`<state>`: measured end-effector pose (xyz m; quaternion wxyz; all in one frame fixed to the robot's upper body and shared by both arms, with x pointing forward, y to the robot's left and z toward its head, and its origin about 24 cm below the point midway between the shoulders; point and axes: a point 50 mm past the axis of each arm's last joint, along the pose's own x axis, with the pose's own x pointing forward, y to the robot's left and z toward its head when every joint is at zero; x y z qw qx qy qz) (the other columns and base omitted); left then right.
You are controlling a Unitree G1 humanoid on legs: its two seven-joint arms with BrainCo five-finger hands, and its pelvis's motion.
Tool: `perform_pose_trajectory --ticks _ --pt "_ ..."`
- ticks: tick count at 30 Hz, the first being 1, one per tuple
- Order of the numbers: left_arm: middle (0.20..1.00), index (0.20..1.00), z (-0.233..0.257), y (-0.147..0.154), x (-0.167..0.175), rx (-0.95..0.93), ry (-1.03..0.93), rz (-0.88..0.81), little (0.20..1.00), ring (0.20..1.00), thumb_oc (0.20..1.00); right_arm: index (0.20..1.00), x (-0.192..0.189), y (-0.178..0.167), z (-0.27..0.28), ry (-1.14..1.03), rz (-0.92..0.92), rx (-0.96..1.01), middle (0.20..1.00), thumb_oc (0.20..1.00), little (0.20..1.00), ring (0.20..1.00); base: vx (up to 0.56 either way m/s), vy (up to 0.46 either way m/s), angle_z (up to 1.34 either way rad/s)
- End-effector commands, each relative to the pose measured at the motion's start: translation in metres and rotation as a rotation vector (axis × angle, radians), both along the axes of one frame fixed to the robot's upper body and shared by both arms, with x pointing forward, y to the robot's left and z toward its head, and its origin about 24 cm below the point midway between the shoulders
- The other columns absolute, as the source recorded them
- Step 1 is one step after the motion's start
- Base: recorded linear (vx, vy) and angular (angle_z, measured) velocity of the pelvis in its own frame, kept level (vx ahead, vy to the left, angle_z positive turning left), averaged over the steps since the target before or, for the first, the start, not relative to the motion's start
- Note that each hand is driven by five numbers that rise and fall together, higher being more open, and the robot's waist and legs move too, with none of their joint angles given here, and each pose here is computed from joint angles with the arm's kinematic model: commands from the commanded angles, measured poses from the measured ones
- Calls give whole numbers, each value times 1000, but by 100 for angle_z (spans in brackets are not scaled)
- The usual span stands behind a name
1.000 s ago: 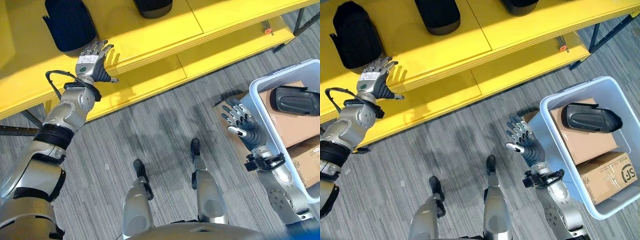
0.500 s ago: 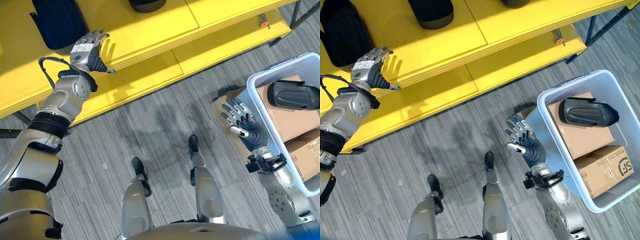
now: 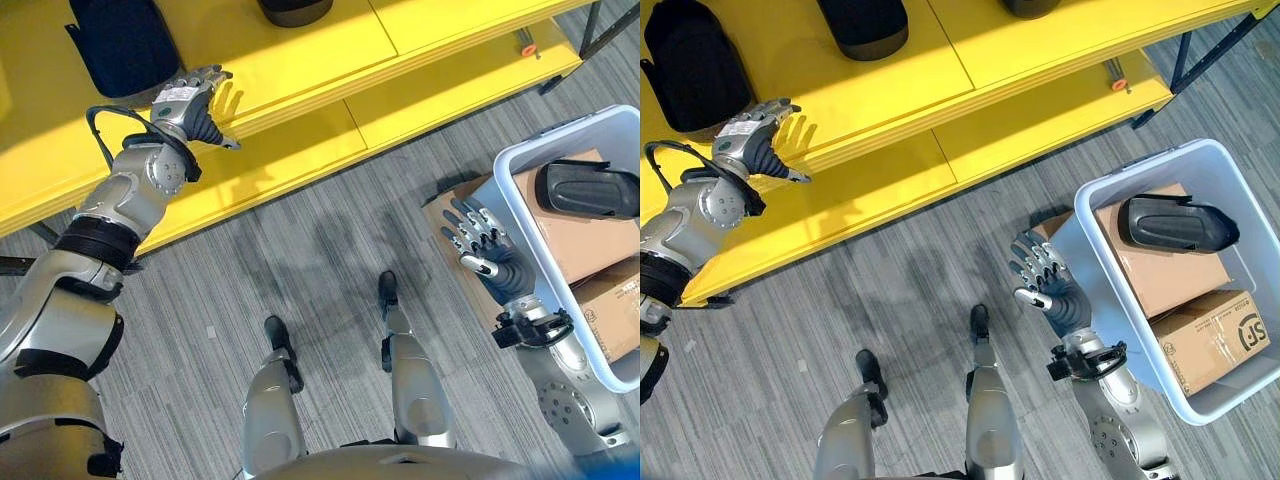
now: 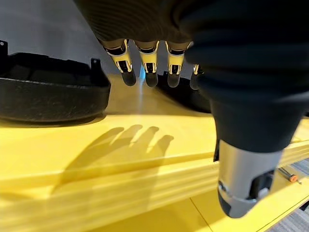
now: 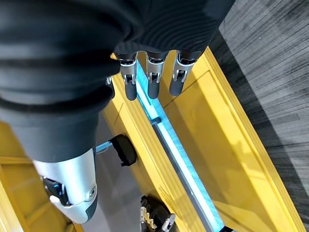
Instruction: Move parts from the plastic box to the shelf.
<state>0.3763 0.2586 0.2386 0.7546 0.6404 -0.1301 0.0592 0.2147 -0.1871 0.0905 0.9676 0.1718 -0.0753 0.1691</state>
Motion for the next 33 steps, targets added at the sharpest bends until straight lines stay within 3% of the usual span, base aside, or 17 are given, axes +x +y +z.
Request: perform_pose_trajectory --ticks 1,33 --pt "1000 1000 55 23 -14 3 -128 32 1000 1000 1000 1000 -3 -6 21 -110 12 18 1000 1000 1000 1000 4 -13 3" --pt "1000 1000 84 46 -11 40 46 146 1000 1000 1000 1000 -8 -8 6 -21 43 60 1000 1000 1000 1000 -1 -1 0"
